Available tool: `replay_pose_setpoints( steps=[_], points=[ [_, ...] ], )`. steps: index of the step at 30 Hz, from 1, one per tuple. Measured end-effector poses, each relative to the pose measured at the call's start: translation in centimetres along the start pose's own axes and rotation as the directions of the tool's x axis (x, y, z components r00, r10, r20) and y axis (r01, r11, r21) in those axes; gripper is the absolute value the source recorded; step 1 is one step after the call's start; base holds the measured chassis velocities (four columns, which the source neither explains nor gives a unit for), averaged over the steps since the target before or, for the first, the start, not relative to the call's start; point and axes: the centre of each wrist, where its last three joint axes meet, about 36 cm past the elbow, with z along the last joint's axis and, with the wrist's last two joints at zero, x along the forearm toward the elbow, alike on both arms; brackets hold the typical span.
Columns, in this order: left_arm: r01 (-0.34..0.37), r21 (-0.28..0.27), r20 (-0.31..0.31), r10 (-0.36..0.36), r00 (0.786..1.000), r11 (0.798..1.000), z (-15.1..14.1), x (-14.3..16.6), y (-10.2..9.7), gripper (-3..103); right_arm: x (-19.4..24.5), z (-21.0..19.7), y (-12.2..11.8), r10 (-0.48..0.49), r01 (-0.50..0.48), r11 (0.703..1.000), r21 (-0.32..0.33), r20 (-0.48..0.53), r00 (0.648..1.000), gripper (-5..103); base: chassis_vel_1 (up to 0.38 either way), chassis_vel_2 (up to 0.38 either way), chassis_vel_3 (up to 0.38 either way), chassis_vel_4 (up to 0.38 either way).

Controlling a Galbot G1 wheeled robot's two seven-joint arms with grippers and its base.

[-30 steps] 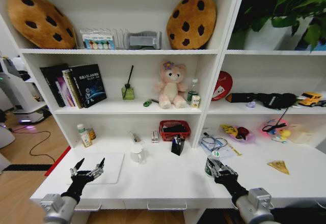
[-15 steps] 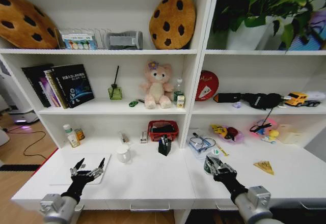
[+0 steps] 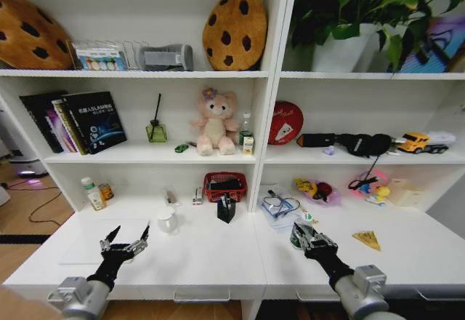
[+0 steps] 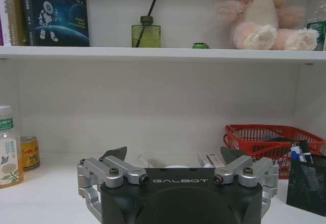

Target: Organize the objects on the table.

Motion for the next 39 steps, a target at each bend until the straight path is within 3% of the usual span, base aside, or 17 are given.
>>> replay_pose_setpoints(
  steps=[15, 27, 33, 37, 39],
  points=[
    [0.0, 0.0, 0.0, 0.0, 1.0, 1.0, 0.0, 0.0, 0.0, 100, 0.0, 0.1, 0.2, 0.037, -0.037, 0.999, -0.01, 0.001, 0.999, 24, 0.004, -0.003, -0.02, 0.015],
    [0.0, 0.0, 0.0, 0.0, 1.0, 1.0, 0.0, 0.0, 0.0, 100, 0.0, 0.2, 0.5, 0.031, -0.031, 0.999, -0.008, 0.0, 1.0, 24, 0.151, -0.17, -0.148, 0.159],
    [0.0, 0.0, 0.0, 0.0, 1.0, 1.0, 0.0, 0.0, 0.0, 100, 0.6, 1.1, 1.8, 0.018, -0.018, 1.0, -0.025, 0.001, 1.0, 24, 0.143, -0.127, -0.142, 0.138],
    [0.0, 0.0, 0.0, 0.0, 1.0, 1.0, 0.0, 0.0, 0.0, 100, 1.1, 3.6, 2.2, 0.035, -0.035, 0.999, -0.01, -0.06, 0.998, 24, 0.0, 0.0, 0.0, 0.0],
    [0.0, 0.0, 0.0, 0.0, 1.0, 1.0, 0.0, 0.0, 0.0, 100, 2.1, 7.8, 2.0, 0.046, -0.051, 0.999, -0.017, -0.21, 0.977, 24, -0.027, 0.03, 0.028, -0.019]
  ],
)
